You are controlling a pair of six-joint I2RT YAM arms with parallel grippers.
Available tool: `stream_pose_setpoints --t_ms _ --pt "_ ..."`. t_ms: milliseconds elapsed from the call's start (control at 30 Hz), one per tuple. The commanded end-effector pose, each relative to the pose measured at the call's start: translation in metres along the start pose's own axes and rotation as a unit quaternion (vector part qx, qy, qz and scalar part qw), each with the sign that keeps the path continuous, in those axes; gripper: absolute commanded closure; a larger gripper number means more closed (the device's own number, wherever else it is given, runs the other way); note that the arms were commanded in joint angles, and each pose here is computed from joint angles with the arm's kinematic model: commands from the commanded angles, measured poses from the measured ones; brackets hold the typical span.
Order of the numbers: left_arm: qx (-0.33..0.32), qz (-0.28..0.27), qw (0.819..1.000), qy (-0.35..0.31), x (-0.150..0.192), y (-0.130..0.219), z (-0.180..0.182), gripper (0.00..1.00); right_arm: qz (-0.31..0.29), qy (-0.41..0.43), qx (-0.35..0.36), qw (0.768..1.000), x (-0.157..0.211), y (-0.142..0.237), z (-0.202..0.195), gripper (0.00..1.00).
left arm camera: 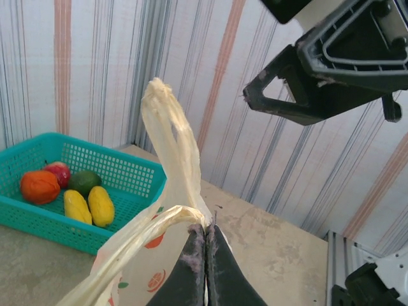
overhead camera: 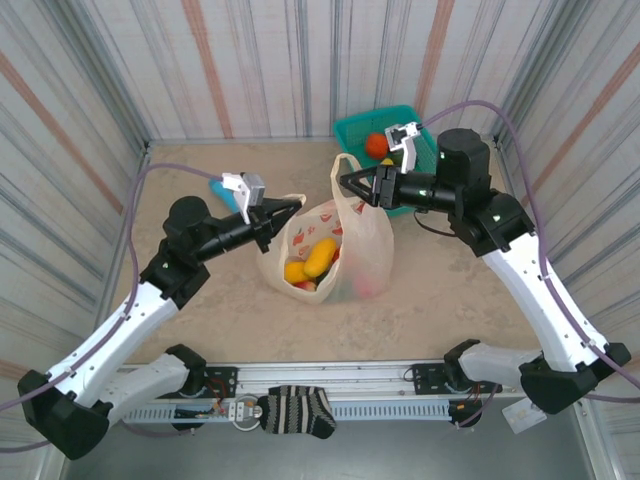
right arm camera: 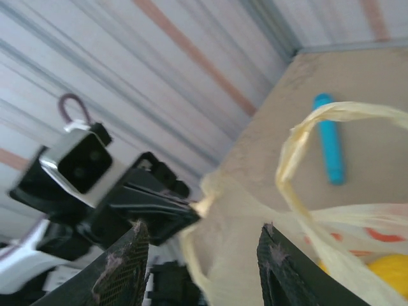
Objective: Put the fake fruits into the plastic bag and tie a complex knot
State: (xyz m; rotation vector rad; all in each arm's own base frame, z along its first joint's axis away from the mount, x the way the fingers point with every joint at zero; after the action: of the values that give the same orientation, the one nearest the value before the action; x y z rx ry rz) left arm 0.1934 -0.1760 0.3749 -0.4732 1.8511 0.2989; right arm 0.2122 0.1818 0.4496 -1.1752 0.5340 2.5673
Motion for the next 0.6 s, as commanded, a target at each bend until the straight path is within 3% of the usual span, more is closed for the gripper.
stream_pose_setpoints --t_ms 0,567 --pt "0.002 -0.052 0.996 -0.068 -0.006 0.007 -0.012 1.0 0.021 -0.075 -0.065 0.995 0.006 -0.024 0.001 0.51" --pt "-0.013 -0.071 0.992 -0.105 -0.001 0.009 -0.014 1.0 0.064 -0.135 -0.119 0.982 0.02 -0.071 -0.011 0.55"
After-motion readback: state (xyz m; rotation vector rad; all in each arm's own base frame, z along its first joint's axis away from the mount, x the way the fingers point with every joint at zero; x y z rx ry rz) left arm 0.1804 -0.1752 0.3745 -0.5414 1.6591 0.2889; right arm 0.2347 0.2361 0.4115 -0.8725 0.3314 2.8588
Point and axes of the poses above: each hand's point on the last joint's axis, 136 mm out from that joint toward the fingers, its own y axis back along the fingers, its own z axis along the line the jaws close on, x = y × z, the point moved 9 cm from there along y, back along the fingers, and after that the axes turned 7 degrees about y, right-handed, at the moved point
